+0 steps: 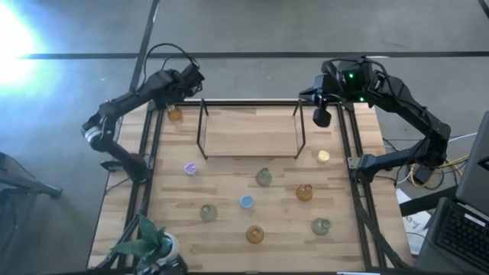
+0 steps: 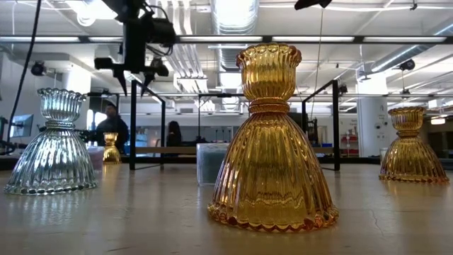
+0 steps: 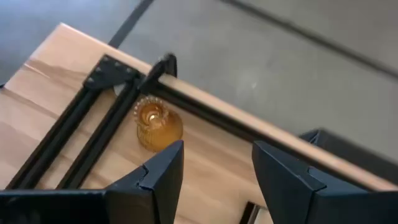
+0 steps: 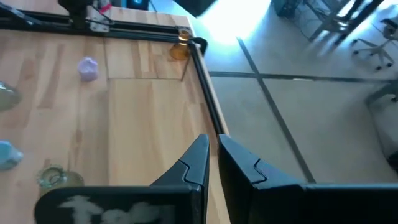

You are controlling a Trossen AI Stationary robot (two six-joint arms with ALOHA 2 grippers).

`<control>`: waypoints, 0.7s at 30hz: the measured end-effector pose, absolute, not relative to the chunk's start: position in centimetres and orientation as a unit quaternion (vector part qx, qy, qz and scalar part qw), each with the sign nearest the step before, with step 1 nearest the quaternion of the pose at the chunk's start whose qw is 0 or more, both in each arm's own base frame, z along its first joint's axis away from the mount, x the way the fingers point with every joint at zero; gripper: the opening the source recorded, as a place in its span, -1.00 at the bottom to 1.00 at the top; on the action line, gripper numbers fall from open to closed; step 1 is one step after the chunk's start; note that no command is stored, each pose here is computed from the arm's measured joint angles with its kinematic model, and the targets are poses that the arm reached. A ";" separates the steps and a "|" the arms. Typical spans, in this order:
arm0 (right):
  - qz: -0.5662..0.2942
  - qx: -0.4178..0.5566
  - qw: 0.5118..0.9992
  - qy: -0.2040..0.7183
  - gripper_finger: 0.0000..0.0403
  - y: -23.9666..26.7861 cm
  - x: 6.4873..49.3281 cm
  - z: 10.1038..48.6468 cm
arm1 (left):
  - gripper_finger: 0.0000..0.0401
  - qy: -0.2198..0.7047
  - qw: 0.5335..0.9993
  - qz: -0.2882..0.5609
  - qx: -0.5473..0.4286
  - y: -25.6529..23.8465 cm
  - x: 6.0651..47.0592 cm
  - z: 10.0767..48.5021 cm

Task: Pick & Place candle stick holders
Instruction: Put the top left yellow glass candle holder on the shelf

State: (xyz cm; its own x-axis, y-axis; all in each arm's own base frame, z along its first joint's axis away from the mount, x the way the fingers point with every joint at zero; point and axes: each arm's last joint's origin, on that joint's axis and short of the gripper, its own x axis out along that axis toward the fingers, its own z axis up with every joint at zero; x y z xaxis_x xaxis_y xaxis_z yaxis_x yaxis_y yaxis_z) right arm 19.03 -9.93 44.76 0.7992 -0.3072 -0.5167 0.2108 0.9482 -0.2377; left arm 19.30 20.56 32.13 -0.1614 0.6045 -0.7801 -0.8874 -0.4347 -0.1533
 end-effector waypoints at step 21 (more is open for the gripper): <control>-0.102 -0.099 0.948 0.286 -0.87 -9.7 19.0 44.7 | -0.08 0.187 0.444 0.739 -0.471 21.9 15.4 34.0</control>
State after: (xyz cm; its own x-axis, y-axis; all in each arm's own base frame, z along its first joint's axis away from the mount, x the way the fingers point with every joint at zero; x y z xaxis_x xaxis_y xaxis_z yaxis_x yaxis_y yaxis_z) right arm 19.00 -9.72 44.69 0.8151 -0.2502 -0.5226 0.1369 0.9596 -0.2459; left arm 15.39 21.91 33.97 -0.1631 0.4798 -0.8621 -0.8325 -0.5359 -0.1407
